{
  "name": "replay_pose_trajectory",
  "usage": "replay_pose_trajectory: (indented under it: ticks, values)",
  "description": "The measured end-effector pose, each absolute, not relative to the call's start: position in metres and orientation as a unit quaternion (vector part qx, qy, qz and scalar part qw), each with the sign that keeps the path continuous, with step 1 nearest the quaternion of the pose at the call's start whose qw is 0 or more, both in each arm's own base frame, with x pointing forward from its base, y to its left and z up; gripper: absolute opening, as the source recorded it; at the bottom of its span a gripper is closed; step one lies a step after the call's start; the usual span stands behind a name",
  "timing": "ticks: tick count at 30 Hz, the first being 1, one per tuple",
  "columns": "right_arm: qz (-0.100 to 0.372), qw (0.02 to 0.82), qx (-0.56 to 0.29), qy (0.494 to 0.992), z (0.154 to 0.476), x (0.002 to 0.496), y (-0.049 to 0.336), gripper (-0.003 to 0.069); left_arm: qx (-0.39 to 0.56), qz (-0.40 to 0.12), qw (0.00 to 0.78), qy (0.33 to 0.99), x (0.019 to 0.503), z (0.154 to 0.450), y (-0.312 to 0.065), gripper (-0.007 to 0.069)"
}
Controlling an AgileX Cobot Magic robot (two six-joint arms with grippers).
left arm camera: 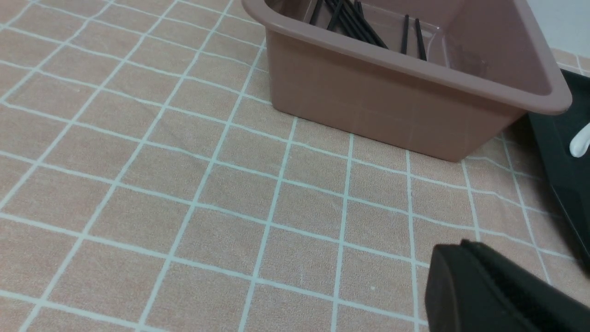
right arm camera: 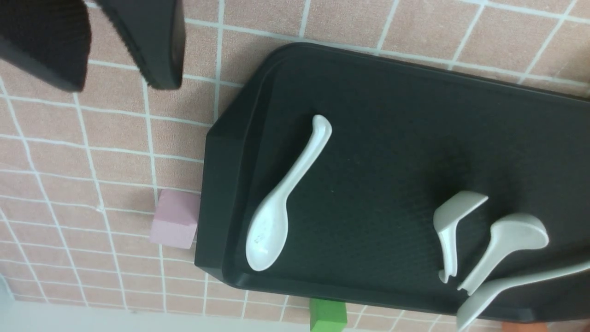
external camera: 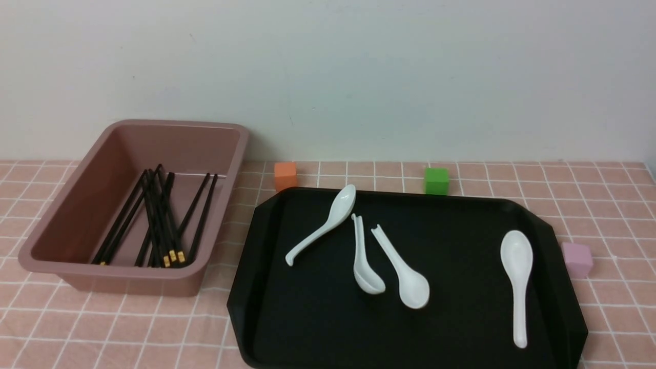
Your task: On pink tablecloth take chopsticks from black tray and put them in box.
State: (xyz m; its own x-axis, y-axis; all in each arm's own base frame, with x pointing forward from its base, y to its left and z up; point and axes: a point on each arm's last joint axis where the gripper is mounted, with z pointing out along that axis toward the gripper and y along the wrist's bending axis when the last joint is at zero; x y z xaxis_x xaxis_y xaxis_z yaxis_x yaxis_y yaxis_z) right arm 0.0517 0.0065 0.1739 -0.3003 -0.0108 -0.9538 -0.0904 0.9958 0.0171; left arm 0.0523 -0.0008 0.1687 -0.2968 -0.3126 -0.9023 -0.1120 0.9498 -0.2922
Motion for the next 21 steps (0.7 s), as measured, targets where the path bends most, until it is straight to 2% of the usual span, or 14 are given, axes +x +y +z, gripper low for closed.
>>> replay_pose_trajectory:
  ticks: [21]
  values:
    - [0.034, 0.591, -0.031, 0.806, 0.1739, 0.0517, 0.0065, 0.024, -0.133, -0.087, 0.578, 0.8, 0.0523, 0.1687, -0.0009, 0.0011]
